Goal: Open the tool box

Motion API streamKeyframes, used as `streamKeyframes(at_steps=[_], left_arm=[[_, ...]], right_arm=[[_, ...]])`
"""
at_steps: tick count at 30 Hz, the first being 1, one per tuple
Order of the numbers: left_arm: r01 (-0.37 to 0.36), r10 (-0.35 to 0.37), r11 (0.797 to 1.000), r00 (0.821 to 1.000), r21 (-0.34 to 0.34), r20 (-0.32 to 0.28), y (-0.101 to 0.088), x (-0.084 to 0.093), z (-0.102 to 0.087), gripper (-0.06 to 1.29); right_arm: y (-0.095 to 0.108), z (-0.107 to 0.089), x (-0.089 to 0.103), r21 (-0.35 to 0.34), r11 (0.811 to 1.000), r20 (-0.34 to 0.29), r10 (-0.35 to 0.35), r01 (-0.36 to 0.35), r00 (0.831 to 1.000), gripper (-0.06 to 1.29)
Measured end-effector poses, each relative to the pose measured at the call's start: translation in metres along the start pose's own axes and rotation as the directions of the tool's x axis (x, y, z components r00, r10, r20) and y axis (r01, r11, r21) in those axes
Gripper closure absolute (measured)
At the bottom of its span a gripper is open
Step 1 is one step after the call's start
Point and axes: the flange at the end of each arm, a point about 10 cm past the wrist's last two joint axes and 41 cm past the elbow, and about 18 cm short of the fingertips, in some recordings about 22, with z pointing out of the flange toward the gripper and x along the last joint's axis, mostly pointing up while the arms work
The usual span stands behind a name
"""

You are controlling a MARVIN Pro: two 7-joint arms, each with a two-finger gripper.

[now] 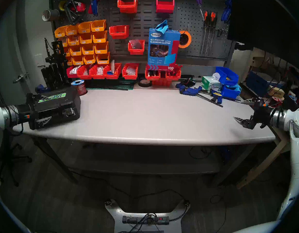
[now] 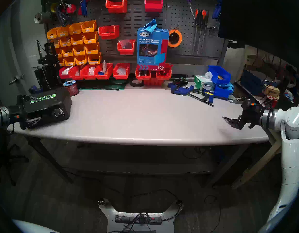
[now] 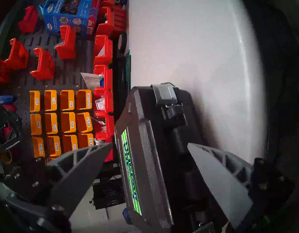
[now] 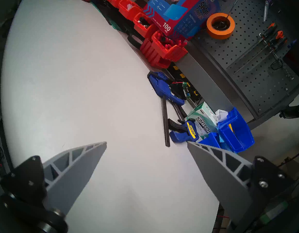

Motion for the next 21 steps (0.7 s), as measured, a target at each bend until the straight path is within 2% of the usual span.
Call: streamKeyframes(at_steps=[12,21], left_arm=[[0.012,-0.011,1.0,0.998,-0.012,0.058,-0.001,-0.016,0.004,0.02],[0.023,-0.021,0.999,0.998,-0.032,0.059,-0.007,-0.011,0.003,0.02]], right_arm=[[0.0,0.0,0.0,0.0,1.0,0.0,0.0,0.0,1.0,-0.03],[0.0,0.0,0.0,0.0,1.0,0.0,0.0,0.0,1.0,-0.03]])
